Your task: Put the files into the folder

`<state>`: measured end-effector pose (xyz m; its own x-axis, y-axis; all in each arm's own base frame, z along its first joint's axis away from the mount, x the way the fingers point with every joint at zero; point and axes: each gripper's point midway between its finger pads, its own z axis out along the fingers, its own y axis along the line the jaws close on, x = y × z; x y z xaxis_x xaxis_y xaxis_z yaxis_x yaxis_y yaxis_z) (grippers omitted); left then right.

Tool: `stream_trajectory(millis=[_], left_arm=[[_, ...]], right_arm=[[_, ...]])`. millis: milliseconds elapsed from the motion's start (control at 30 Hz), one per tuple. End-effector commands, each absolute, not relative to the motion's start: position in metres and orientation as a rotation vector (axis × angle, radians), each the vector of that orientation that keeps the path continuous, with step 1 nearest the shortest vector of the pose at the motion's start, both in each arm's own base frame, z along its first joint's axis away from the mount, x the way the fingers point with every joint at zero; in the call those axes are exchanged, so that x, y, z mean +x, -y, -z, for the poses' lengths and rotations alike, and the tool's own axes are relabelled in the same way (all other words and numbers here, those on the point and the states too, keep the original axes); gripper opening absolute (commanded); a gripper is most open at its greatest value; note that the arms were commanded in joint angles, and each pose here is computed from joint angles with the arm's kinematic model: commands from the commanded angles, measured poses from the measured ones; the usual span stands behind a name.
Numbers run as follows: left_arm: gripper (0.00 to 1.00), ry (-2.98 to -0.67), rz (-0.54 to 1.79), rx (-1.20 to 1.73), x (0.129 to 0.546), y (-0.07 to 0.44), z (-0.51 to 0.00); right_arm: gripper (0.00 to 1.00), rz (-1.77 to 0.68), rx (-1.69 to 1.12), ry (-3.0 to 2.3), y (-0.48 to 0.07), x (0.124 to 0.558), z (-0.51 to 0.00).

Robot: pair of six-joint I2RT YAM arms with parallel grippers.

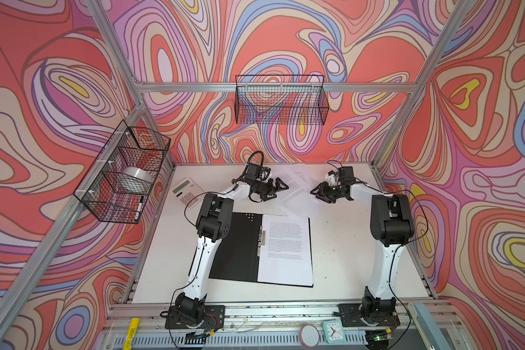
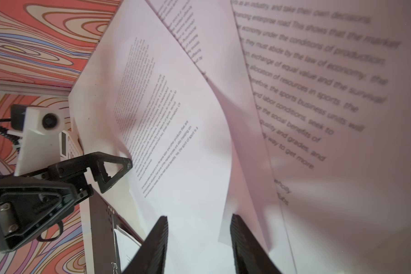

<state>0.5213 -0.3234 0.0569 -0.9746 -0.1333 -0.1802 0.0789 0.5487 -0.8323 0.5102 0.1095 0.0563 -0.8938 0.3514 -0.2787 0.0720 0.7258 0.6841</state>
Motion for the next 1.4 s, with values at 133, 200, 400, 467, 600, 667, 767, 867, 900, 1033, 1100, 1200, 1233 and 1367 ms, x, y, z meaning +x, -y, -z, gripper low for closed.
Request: stream_trajectory(millis=[133, 200, 400, 467, 600, 667, 767, 867, 900, 1033, 1100, 1200, 1233, 1367], left_arm=[[0.96, -2.852, 1.23, -0.297, 0.484, 0.294, 0.028], [0.96, -2.851, 1.232, -0.298, 0.485, 0.294, 0.028], [0.96, -2.851, 1.237, -0.301, 0.485, 0.294, 0.029], [0.96, -2.849, 1.24, -0.302, 0.485, 0.294, 0.028], [0.96, -2.845, 1.243, -0.304, 0.486, 0.294, 0.028], [0.96, -2.846, 1.242, -0.305, 0.486, 0.293, 0.028], [0.96, -2.843, 1.252, -0.307, 0.487, 0.294, 0.027], [0.96, -2.837, 1.259, -0.31, 0.488, 0.293, 0.025], [0.96, -2.835, 1.263, -0.312, 0.488, 0.293, 0.024], [0.96, -2.799, 1.308, -0.304, 0.493, 0.296, 0.011], [0.96, -2.764, 1.344, -0.285, 0.499, 0.299, -0.005], [0.96, -2.722, 1.363, -0.215, 0.507, 0.303, -0.037], [0.96, -2.702, 1.366, -0.19, 0.509, 0.303, -0.049], [0.96, -2.603, 1.396, -0.096, 0.516, 0.307, -0.109]], right_arm=[[0.45, -0.818, 0.287, -2.585, -0.097, 0.52, -0.04], [0.46, -0.791, 0.276, -2.588, -0.095, 0.521, -0.038], [0.48, -0.733, 0.257, -2.589, -0.089, 0.526, -0.038], [0.47, -0.74, 0.251, -2.606, -0.09, 0.527, -0.034], [0.41, -0.768, 0.253, -2.607, -0.094, 0.528, -0.031], [0.34, -0.775, 0.263, -2.612, -0.094, 0.527, -0.029], [0.32, -0.76, 0.27, -2.619, -0.092, 0.526, -0.028], [0.28, -0.74, 0.274, -2.631, -0.09, 0.523, -0.027], [0.26, -0.735, 0.274, -2.632, -0.089, 0.523, -0.028], [0.17, -0.758, 0.262, -2.615, -0.092, 0.524, -0.038], [0.1, -0.798, 0.253, -2.59, -0.096, 0.526, -0.053], [0.0, -0.859, 0.234, -2.54, -0.103, 0.53, -0.083], [0.0, -0.876, 0.234, -2.523, -0.104, 0.53, -0.093], [0.0, -0.951, 0.235, -2.445, -0.111, 0.53, -0.135]])
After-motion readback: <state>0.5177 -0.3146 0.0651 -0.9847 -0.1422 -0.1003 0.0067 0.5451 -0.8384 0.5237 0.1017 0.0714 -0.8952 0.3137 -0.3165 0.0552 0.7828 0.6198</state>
